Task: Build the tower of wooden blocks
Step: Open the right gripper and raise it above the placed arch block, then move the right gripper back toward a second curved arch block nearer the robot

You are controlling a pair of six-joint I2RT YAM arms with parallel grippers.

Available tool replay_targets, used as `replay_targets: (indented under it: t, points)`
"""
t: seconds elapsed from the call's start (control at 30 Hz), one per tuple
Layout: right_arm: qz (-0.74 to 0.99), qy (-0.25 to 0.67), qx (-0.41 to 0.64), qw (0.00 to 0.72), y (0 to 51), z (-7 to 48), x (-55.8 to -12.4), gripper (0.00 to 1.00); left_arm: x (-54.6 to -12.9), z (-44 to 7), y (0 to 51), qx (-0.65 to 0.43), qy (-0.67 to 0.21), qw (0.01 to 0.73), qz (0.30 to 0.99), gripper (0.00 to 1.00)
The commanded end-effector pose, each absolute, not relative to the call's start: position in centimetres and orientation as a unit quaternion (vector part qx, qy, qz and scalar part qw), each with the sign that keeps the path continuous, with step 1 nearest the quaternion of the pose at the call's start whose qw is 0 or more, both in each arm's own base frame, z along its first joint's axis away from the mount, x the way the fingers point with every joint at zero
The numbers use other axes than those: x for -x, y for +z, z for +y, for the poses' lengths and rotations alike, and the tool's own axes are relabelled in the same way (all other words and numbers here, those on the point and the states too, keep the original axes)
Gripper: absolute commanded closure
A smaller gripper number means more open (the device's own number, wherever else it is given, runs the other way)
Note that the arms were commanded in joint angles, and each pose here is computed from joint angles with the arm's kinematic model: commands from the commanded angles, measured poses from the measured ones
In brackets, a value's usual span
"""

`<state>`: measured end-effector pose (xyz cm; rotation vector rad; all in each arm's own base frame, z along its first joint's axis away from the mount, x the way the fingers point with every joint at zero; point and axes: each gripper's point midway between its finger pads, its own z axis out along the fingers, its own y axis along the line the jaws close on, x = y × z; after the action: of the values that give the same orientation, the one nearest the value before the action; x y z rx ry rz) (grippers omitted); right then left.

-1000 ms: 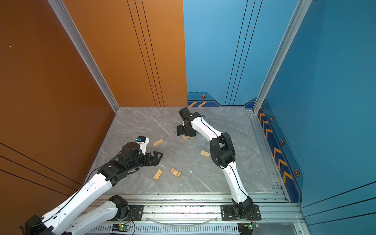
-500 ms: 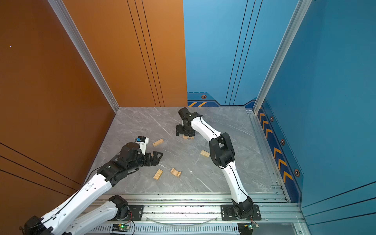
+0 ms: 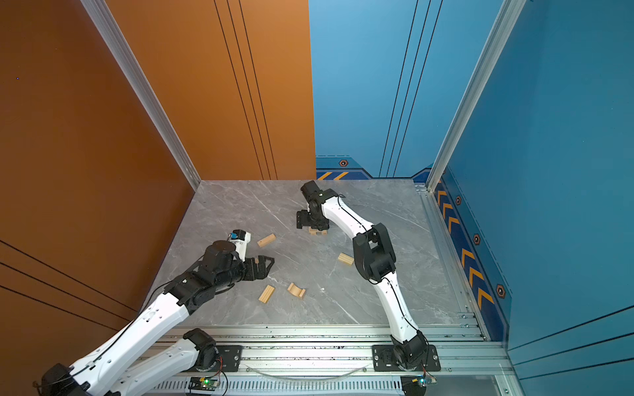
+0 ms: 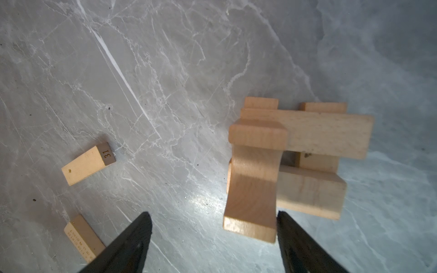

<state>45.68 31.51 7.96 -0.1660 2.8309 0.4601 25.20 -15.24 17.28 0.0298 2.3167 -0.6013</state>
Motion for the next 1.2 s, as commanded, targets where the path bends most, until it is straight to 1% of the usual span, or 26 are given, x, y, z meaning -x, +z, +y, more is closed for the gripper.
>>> replay_targets:
  t: [0.0, 0.2, 0.27, 0.3, 0.33, 0.43, 0.53, 0.57, 0.67, 0.8, 0.97, 1.17]
  points:
    - [0.972, 0.157, 0.069, 0.163, 12.0, 31.3, -45.2, 0.15, -24.9, -14.8, 17.2, -0.009, -0.229, 0.368, 0.901, 0.02]
    - [0.966, 0.115, 0.104, 0.205, 15.8, 30.5, -42.6, 0.13, -24.1, -14.5, 16.6, -0.013, -0.196, 0.366, 0.910, 0.02]
    - [0.965, 0.109, 0.113, 0.211, 16.7, 30.2, -41.4, 0.13, -23.6, -14.9, 16.5, -0.020, -0.196, 0.364, 0.910, 0.02]
    - [0.966, 0.103, 0.121, 0.204, 16.1, 30.3, -40.7, 0.13, -23.2, -15.1, 16.4, -0.022, -0.198, 0.363, 0.910, 0.02]
    - [0.962, 0.106, 0.127, 0.215, 17.6, 30.1, -40.0, 0.13, -23.0, -15.1, 16.4, -0.022, -0.197, 0.364, 0.910, 0.02]
    - [0.961, 0.083, 0.150, 0.215, 17.6, 29.2, -37.8, 0.16, -21.7, -15.0, 16.1, -0.028, -0.182, 0.364, 0.913, 0.02]
    - [0.965, 0.062, 0.157, 0.200, 16.4, 27.3, -35.4, 0.22, -20.5, -14.5, 15.8, -0.031, -0.161, 0.363, 0.917, 0.02]
    - [0.964, 0.062, 0.171, 0.196, 16.1, 27.7, -33.9, 0.25, -20.0, -14.4, 15.6, -0.032, -0.157, 0.360, 0.919, 0.02]
    - [0.962, 0.075, 0.175, 0.194, 15.3, 27.2, -31.2, 0.34, -18.7, -14.3, 15.1, -0.032, -0.155, 0.360, 0.920, 0.02]
    - [0.961, 0.090, 0.184, 0.186, 13.5, 26.8, -27.6, 0.41, -16.7, -14.6, 13.2, -0.023, -0.165, 0.356, 0.920, 0.02]
    - [0.955, 0.108, 0.213, 0.177, 11.5, 27.8, -24.1, 0.42, -15.1, -14.9, 11.2, -0.037, -0.155, 0.359, 0.920, 0.02]
    - [0.948, 0.111, 0.242, 0.171, 9.7, 29.7, -22.3, 0.40, -14.0, -15.7, 10.8, -0.060, -0.145, 0.365, 0.918, 0.02]
